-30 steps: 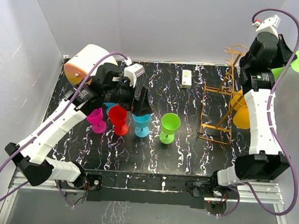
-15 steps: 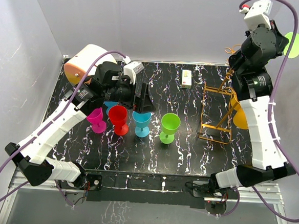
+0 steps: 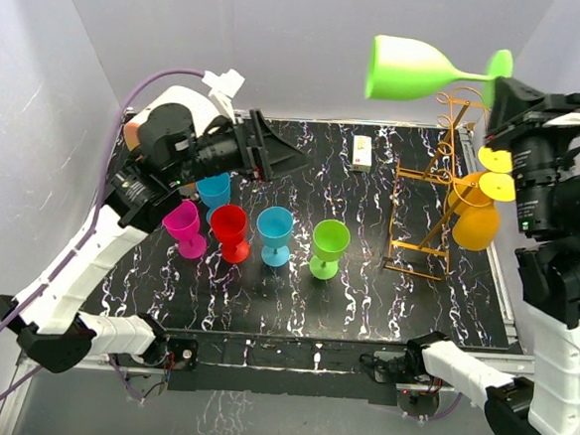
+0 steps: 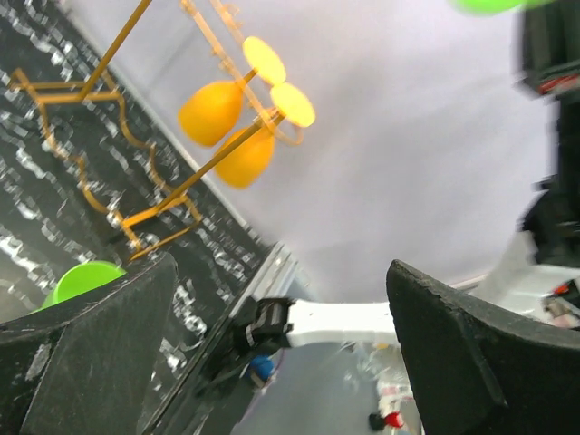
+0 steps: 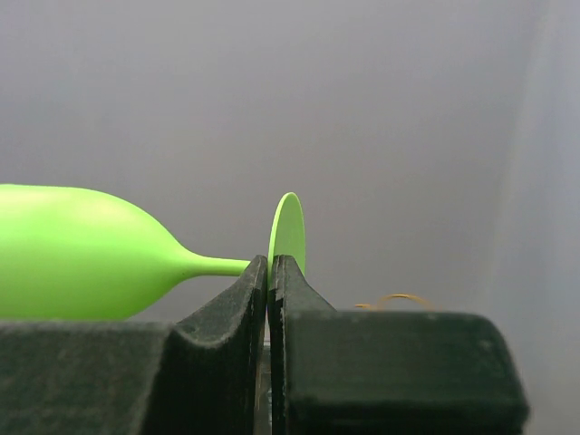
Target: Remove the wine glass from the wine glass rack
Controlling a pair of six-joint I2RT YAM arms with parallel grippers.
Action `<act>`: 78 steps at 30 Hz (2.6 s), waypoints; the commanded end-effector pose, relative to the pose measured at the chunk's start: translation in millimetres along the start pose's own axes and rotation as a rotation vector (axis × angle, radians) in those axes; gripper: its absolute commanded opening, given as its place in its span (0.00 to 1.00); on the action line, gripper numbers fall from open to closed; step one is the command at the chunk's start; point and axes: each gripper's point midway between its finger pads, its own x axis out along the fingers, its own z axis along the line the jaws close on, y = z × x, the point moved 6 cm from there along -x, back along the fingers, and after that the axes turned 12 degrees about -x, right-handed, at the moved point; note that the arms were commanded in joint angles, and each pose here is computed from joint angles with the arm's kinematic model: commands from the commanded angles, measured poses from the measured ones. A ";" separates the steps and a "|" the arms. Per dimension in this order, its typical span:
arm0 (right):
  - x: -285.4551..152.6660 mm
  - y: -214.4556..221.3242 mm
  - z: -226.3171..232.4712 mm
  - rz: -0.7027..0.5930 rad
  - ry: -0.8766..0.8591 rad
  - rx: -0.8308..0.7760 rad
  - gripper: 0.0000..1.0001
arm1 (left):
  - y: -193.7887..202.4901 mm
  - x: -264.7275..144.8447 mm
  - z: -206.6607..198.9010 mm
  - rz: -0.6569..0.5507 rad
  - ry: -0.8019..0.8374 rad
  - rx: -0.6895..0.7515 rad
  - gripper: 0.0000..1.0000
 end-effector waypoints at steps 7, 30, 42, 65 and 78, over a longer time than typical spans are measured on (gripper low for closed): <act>-11.4 42.8 124.7 -0.084 -0.717 0.542 0.00 | -21.9 -60.8 -52.7 -0.270 0.102 -0.062 0.97; -12.3 70.5 143.1 -0.045 -0.761 0.681 0.00 | -21.2 -63.1 -14.6 -0.321 -0.157 -0.082 0.82; -8.0 84.7 151.0 0.004 -0.780 0.659 0.00 | -32.9 -45.8 -9.1 -0.295 -0.235 -0.045 0.23; -4.8 102.0 86.9 0.255 -0.340 0.288 0.98 | -45.3 -24.8 157.4 0.034 -1.055 0.083 0.00; -38.7 63.8 46.8 0.168 -0.278 0.167 0.98 | -23.1 -14.8 242.7 0.218 -1.161 0.001 0.00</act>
